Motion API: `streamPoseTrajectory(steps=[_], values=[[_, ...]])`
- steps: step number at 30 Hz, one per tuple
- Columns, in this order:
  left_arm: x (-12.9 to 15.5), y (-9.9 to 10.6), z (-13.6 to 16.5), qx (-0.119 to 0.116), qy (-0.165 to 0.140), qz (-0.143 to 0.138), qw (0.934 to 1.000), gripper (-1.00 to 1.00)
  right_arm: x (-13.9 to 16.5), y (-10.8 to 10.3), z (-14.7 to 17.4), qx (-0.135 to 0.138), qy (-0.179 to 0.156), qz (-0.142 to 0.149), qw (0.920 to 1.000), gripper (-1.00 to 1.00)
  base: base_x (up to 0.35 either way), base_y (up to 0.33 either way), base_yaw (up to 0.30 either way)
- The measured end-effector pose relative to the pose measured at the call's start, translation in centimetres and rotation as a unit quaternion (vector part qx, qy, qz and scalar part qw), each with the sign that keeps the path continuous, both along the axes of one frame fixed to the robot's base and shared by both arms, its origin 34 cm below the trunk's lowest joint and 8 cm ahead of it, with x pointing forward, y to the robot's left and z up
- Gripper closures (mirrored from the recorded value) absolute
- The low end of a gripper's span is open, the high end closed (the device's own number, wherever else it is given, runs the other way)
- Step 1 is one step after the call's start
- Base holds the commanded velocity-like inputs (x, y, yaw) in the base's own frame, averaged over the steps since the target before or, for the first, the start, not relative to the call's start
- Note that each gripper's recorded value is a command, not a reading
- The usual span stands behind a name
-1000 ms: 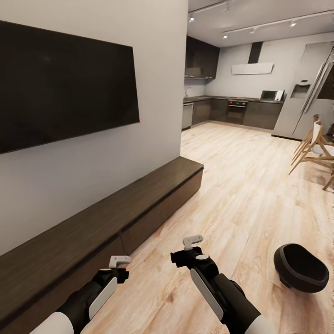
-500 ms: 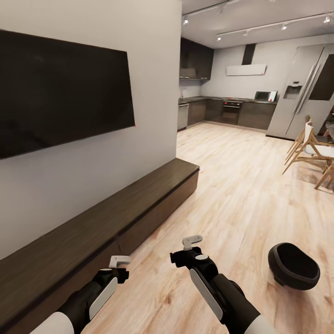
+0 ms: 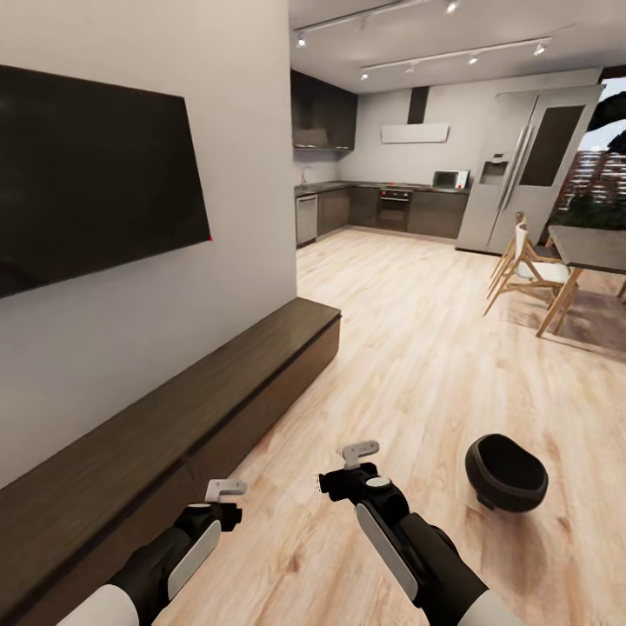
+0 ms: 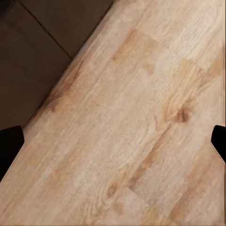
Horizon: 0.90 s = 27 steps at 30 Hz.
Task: Place each of the two pumpkins and all three candles from the living room inside a cabinet in the living room (use any cabinet), then make sure every cabinet is closed, and position the cauldron so it is next to a table in the living room.
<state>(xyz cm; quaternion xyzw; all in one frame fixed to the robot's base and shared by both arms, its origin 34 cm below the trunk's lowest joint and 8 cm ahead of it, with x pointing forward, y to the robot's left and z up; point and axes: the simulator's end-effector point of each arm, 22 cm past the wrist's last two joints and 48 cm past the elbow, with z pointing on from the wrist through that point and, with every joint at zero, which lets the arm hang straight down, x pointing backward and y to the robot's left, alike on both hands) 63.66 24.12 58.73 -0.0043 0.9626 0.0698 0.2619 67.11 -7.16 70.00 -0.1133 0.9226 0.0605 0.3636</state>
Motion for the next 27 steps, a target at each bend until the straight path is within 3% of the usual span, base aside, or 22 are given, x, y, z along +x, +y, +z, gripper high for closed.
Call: streamPoseTrajectory(steps=[8, 12, 13, 18, 21, 27], values=[[0.0, -0.1, 0.0, 0.000, 0.000, -0.001, 1.0000, -1.00, -0.2, -1.1, -0.8, -0.007, 0.007, -0.008, 0.9999, -1.00, 0.000, 0.000, -0.266], [0.0, -0.1, 0.0, -0.001, -0.001, -0.002, 1.0000, -1.00, 0.1, -5.2, -2.3, 0.004, 0.029, -0.068, 0.9972, -1.00, 0.000, 0.000, -0.220], [0.1, -0.1, 0.0, -0.001, -0.002, -0.002, 1.0000, -1.00, 0.4, -7.1, -2.5, 0.011, 0.034, -0.098, 0.9946, -1.00, 0.000, 0.000, -0.153], [0.2, -0.2, 0.1, -0.003, -0.006, -0.001, 1.0000, -1.00, -0.7, -12.2, -4.3, 0.039, 0.059, -0.182, 0.9808, -1.00, 0.000, 0.000, -0.067], [0.2, -0.2, 0.1, -0.003, -0.007, -0.001, 1.0000, -1.00, -1.5, -13.1, -5.1, 0.046, 0.068, -0.201, 0.9762, -1.00, 0.000, 0.000, -0.018], [0.2, -0.2, 0.1, -0.003, -0.007, -0.001, 1.0000, -1.00, -2.2, -13.6, -5.7, 0.047, 0.077, -0.212, 0.9732, -1.00, 0.018, 0.000, -0.005]])
